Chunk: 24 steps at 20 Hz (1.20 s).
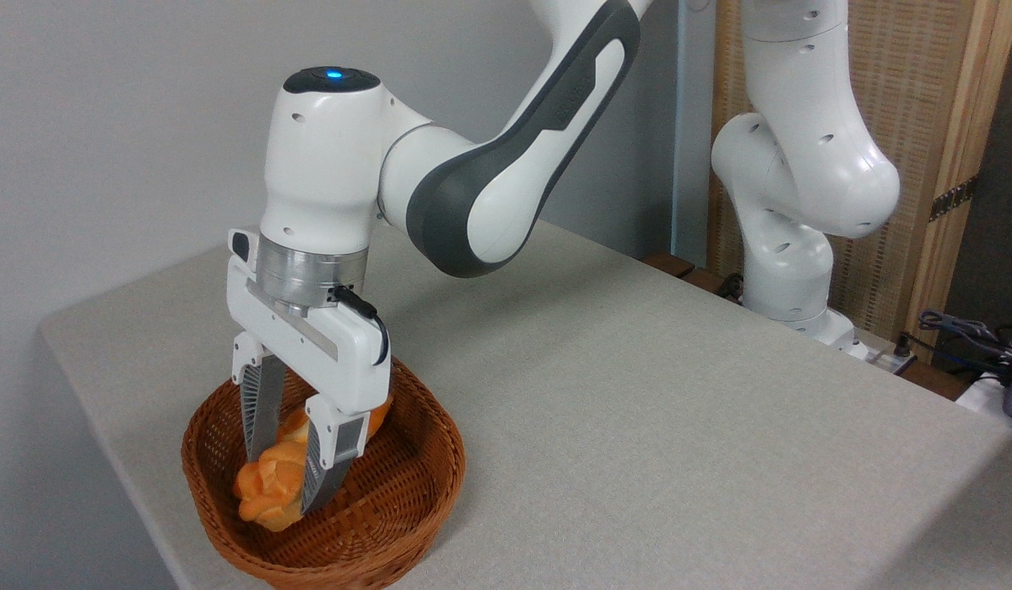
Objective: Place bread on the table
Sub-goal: 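Lower the gripper into the basket around the round orange bun, then close the gripper on the round bun and lift it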
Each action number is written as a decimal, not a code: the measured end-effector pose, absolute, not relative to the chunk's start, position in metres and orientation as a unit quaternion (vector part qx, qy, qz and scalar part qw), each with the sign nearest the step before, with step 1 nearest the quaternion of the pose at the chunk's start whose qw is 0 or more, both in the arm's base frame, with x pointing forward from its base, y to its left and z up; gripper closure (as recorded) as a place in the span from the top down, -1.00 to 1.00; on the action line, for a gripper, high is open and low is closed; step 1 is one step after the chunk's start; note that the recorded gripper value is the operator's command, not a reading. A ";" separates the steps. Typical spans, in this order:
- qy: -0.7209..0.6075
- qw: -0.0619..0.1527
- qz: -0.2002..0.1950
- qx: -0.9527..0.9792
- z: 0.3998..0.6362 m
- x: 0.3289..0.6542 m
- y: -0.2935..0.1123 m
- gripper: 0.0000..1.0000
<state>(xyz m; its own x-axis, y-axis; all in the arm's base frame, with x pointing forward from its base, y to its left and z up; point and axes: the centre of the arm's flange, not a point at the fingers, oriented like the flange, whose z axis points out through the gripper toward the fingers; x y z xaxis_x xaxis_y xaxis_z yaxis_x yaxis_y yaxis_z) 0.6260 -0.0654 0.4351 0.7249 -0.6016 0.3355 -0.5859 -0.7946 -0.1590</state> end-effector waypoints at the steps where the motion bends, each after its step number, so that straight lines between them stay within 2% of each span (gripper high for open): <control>1: 0.321 0.020 -0.188 -0.928 0.435 0.626 -0.067 -0.05; 2: 0.322 0.020 -0.188 -0.928 0.435 0.626 -0.068 -0.28; 3: 0.322 0.020 -0.188 -0.928 0.435 0.626 -0.069 -0.34; 13: 0.323 0.020 -0.188 -0.927 0.435 0.626 -0.070 -0.52; 18: 0.323 0.020 -0.191 -0.927 0.438 0.627 -0.071 -0.55; 21: 0.321 0.023 -0.201 -0.925 0.451 0.627 -0.068 -0.55; 24: 0.315 0.022 -0.204 -0.927 0.477 0.619 -0.058 -0.52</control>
